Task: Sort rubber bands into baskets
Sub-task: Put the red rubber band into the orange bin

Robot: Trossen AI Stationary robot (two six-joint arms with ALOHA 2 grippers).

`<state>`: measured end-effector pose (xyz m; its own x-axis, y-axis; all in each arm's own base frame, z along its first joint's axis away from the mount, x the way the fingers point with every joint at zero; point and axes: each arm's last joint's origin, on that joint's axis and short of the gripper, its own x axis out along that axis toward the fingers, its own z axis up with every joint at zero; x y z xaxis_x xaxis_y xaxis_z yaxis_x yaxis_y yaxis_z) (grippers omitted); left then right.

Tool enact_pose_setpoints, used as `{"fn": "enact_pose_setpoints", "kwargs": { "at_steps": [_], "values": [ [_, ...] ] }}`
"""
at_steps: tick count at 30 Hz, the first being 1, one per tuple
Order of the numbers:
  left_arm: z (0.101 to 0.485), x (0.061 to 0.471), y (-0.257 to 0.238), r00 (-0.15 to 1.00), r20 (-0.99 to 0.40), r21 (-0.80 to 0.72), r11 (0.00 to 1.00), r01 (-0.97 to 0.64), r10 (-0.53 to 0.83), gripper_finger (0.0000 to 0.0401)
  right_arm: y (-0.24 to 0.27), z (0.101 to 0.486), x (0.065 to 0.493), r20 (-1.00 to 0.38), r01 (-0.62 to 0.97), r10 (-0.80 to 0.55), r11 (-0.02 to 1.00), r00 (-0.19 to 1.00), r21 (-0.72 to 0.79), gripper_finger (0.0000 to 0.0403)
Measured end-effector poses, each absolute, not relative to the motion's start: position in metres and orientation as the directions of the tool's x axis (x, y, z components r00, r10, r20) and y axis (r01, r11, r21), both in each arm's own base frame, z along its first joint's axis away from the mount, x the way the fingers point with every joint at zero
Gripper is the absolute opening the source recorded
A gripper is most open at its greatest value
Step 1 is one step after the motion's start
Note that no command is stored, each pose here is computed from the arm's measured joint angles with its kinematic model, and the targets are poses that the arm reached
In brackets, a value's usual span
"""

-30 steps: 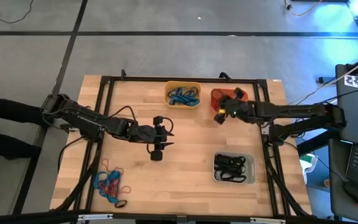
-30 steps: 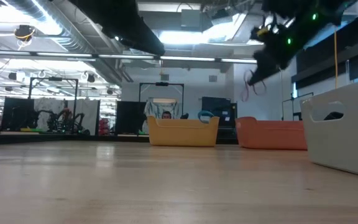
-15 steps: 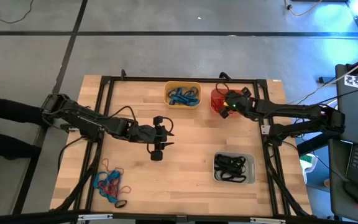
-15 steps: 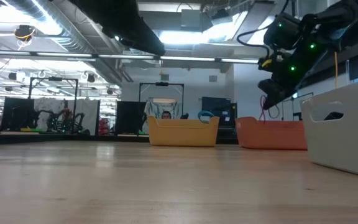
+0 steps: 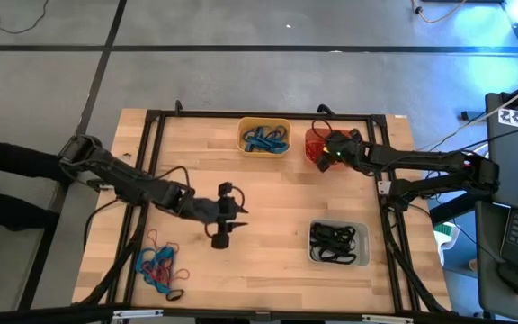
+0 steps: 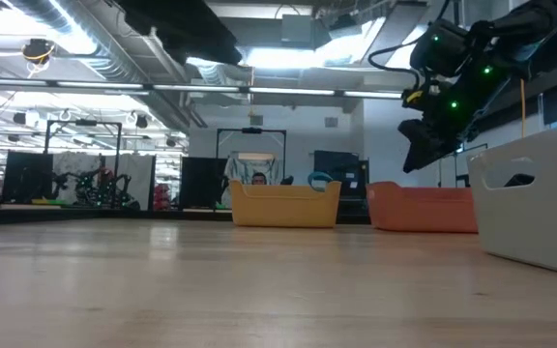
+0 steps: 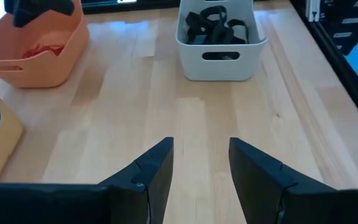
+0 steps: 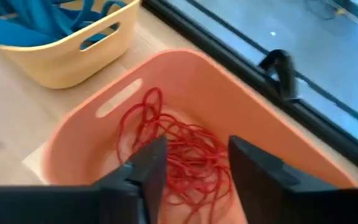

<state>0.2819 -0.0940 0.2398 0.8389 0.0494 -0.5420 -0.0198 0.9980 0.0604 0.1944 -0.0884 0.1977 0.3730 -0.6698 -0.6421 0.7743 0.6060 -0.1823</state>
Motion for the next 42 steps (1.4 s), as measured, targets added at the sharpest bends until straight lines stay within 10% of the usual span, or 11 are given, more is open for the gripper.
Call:
{"fn": "enact_pose_setpoints", "kwargs": {
  "at_steps": [19,42],
  "values": [
    [0.215,0.239,-0.151,0.639,-0.761,0.035,0.977,0.211,-0.111,0.0153,-0.035,0.233,0.236,-0.321,0.547,-0.534,0.835,0.782,-0.058,0.0216],
    [0.162,0.199,-0.194,0.208,-0.959,-0.146,0.966,0.214,-0.192,0.0153,-0.037,0.203,0.259,-0.373,0.509,-0.532,0.844,0.760,-0.167,0.0216]
  ]
}}
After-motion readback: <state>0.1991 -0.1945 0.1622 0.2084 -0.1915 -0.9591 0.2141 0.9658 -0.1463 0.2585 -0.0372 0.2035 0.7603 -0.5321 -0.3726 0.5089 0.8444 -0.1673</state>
